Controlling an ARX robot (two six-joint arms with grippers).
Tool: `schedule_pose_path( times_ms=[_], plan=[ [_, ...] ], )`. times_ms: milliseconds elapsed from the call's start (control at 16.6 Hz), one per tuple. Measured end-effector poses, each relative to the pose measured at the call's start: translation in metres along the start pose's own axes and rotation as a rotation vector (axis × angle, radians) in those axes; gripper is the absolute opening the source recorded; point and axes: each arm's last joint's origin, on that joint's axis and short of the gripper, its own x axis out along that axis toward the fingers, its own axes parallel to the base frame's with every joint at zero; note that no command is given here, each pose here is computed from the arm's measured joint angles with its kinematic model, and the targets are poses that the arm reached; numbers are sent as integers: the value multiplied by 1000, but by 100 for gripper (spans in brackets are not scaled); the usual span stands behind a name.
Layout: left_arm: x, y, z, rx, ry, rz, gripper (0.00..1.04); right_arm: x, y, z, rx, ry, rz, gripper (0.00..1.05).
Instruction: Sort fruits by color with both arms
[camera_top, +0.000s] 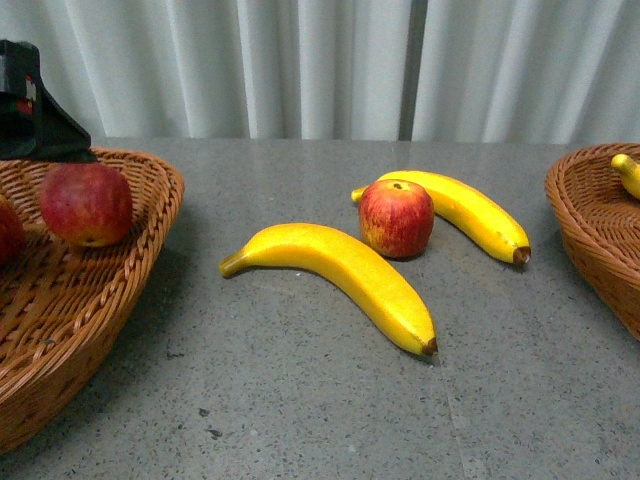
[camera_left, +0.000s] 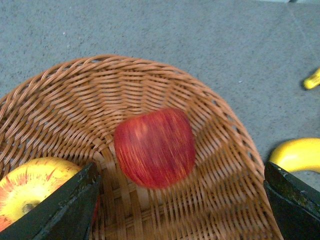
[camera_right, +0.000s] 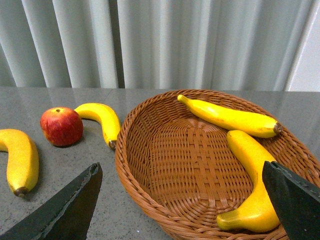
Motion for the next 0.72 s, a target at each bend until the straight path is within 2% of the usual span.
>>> schedule_pose_path(
  times_ms=[242, 362, 544, 725],
  plan=[
    [-40, -45, 24, 136, -153, -108, 98, 0, 0, 0, 0, 0, 0, 98],
    [-49, -72, 27, 207, -202, -187, 98, 0, 0, 0, 0, 0, 0, 98],
    [-30, -98, 18, 266, -164, -306, 98, 0, 0, 0, 0, 0, 0, 98],
    [8, -115, 15, 289, -109, -340, 98, 0, 0, 0, 0, 0, 0, 98]
  ],
)
